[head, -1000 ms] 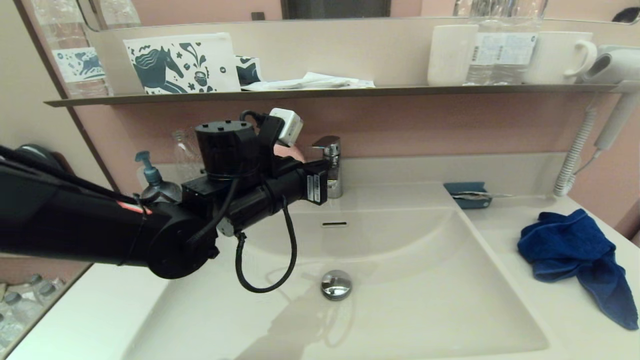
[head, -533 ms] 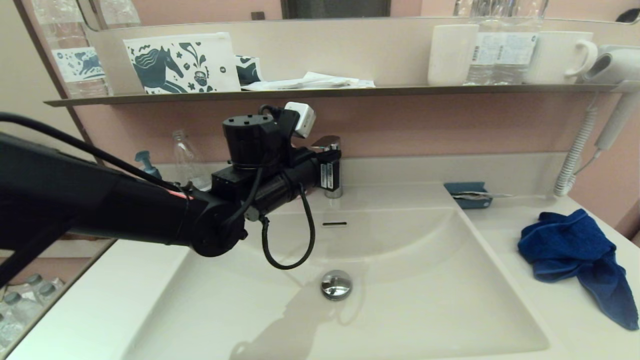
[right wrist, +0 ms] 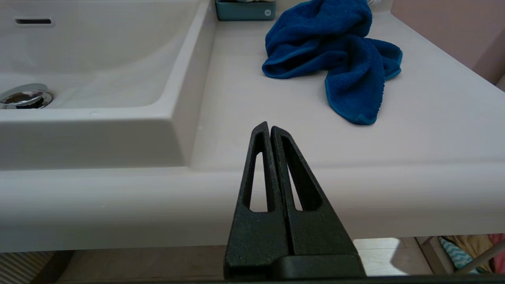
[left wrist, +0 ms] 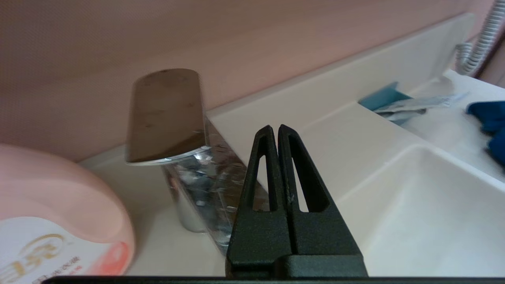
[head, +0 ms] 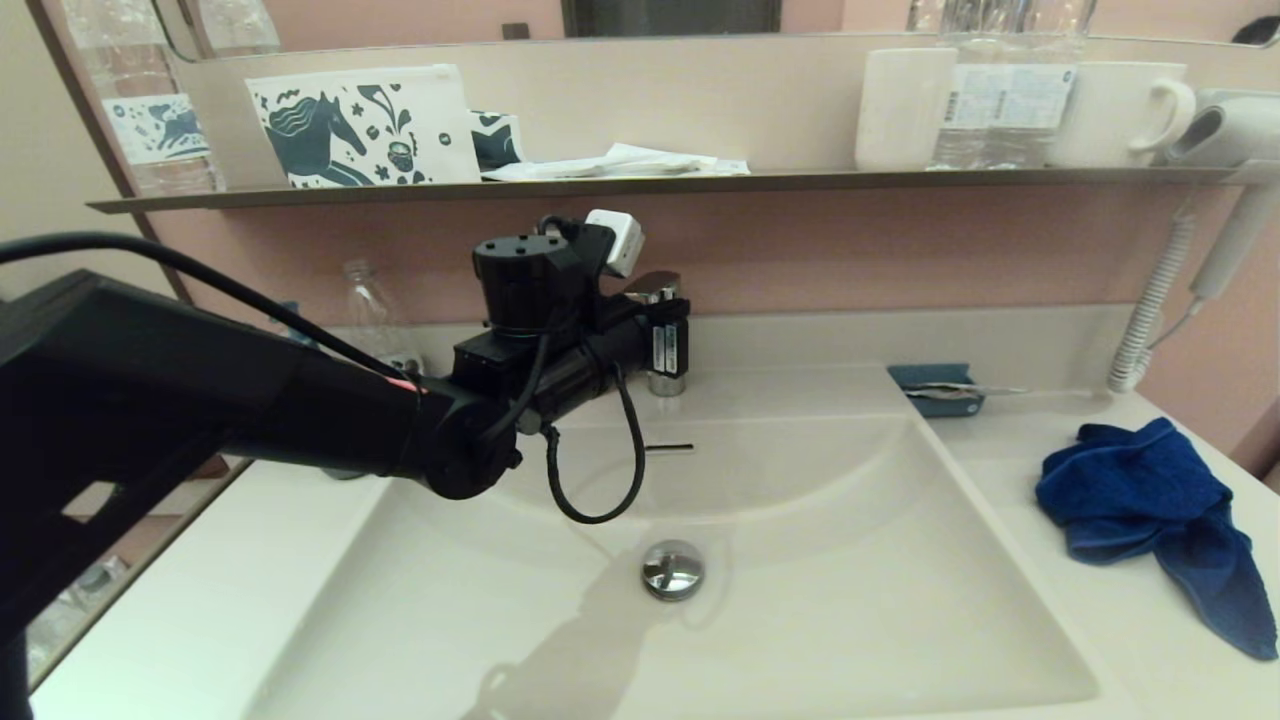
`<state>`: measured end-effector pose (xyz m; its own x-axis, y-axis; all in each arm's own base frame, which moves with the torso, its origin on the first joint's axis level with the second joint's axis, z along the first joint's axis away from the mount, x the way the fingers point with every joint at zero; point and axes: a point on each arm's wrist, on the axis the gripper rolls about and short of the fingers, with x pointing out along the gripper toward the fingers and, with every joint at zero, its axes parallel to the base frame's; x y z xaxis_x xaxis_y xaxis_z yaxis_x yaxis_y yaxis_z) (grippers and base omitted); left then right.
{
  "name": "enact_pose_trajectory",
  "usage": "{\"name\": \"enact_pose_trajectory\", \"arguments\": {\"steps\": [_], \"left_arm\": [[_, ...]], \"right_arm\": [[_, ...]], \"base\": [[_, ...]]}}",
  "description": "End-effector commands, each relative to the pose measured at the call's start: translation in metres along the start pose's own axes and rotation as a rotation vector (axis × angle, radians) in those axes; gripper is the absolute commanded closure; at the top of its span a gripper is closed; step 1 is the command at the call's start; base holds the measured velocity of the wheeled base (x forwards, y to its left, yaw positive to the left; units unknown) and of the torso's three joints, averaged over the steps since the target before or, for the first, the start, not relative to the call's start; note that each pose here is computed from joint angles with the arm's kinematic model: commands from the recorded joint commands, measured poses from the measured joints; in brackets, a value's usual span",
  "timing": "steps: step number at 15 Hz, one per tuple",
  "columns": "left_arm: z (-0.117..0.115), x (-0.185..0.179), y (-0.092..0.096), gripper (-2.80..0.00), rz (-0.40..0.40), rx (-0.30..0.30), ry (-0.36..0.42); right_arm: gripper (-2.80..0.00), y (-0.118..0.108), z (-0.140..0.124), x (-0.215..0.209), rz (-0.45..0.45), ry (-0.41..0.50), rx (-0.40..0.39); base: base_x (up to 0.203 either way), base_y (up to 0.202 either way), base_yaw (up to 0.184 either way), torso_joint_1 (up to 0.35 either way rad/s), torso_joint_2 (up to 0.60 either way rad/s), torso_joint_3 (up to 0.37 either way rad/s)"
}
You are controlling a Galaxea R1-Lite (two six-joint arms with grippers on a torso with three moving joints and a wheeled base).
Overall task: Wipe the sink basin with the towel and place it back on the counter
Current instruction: Turn on the faucet
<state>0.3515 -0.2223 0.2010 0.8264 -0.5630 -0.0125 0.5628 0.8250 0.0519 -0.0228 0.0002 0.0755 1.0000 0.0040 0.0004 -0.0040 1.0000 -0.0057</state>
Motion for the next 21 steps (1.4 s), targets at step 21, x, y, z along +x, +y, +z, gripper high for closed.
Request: {"name": "enact_pose_trajectory", "arguments": {"steps": [21], "left_arm": [[0.019, -0.016, 0.022, 0.0, 0.092, -0.024, -0.09]], "right_arm": [[0.0, 0.0, 0.0, 0.0, 0.001, 0.0, 0.0]], "base": [[0.0, 0.0, 0.0, 0.0, 0.0, 0.0]]}}
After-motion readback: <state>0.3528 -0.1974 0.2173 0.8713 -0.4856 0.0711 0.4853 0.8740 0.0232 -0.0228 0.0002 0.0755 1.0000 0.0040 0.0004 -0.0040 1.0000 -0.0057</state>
